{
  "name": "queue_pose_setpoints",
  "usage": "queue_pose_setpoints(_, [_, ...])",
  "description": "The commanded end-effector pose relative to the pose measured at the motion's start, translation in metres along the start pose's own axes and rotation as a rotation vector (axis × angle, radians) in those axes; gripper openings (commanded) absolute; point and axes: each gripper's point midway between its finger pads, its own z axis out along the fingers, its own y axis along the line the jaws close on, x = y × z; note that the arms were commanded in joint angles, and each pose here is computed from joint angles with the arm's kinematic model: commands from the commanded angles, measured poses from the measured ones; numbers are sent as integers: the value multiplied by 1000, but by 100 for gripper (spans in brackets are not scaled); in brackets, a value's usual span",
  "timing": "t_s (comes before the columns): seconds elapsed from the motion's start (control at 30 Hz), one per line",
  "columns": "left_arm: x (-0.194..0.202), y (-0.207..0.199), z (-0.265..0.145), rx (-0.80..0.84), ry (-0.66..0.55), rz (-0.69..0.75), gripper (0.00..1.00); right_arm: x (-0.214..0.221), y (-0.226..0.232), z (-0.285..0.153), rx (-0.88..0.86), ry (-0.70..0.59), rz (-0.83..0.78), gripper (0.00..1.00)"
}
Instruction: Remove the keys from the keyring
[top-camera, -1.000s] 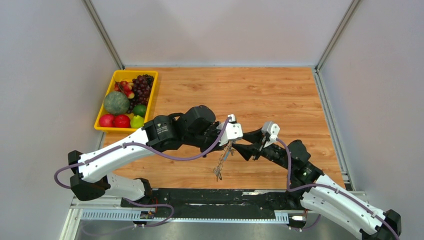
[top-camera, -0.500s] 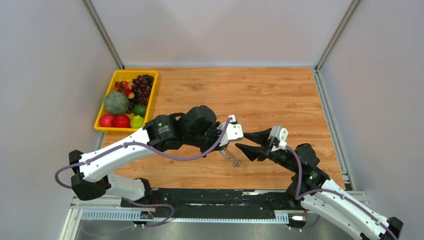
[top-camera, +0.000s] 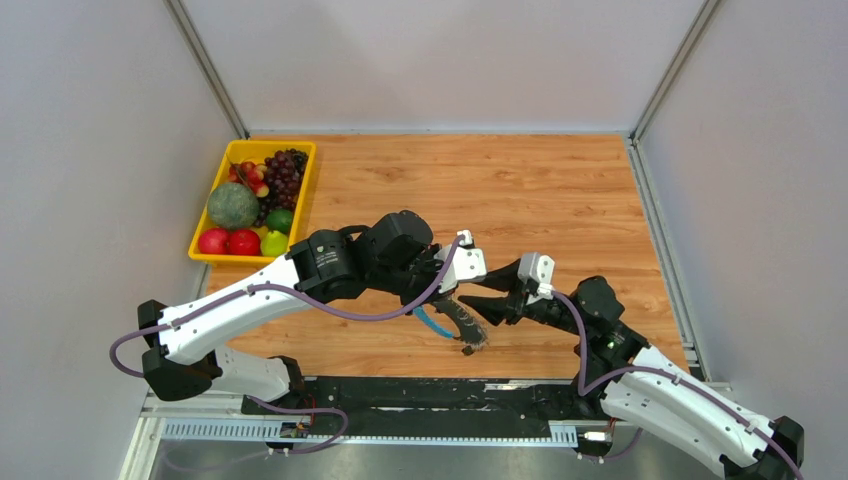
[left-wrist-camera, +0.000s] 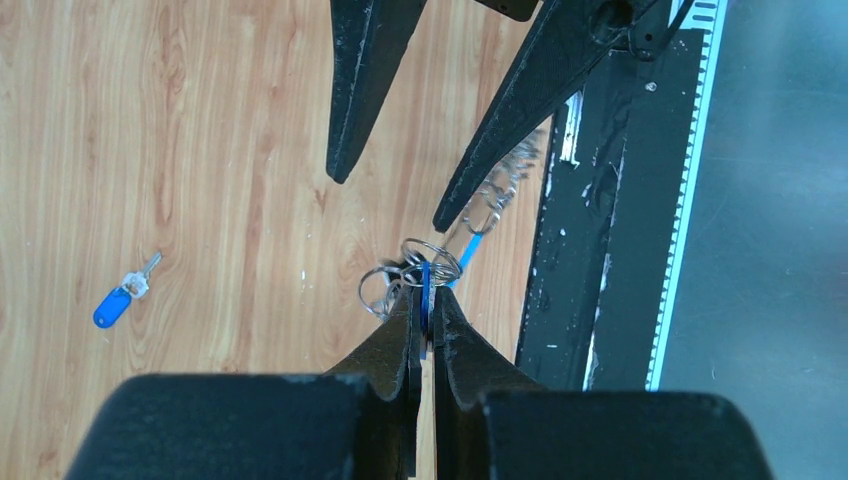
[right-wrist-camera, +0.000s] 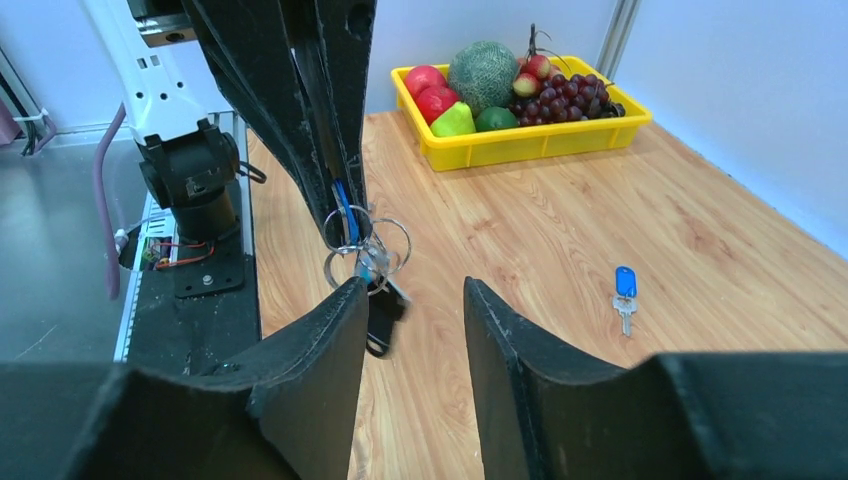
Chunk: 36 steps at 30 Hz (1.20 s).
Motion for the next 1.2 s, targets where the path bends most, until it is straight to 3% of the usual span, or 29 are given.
queue_pose_setpoints(0.0, [-19, -2, -14, 9, -84, 44, 0, -35, 4, 6, -33, -87, -64, 45])
queue_pose_setpoints(0.37, [-21, 0, -15, 5, -84, 43, 0, -33, 18, 11, -100, -75, -75, 38])
queue_pose_setpoints(0.57, [-22, 2, -15, -7, -82, 44, 0, -30, 23, 15, -126, -55, -61, 16])
queue_pose_setpoints(1.17, [-24, 2, -20, -10, -95, 43, 0, -19, 32, 22, -164, -11, -48, 29])
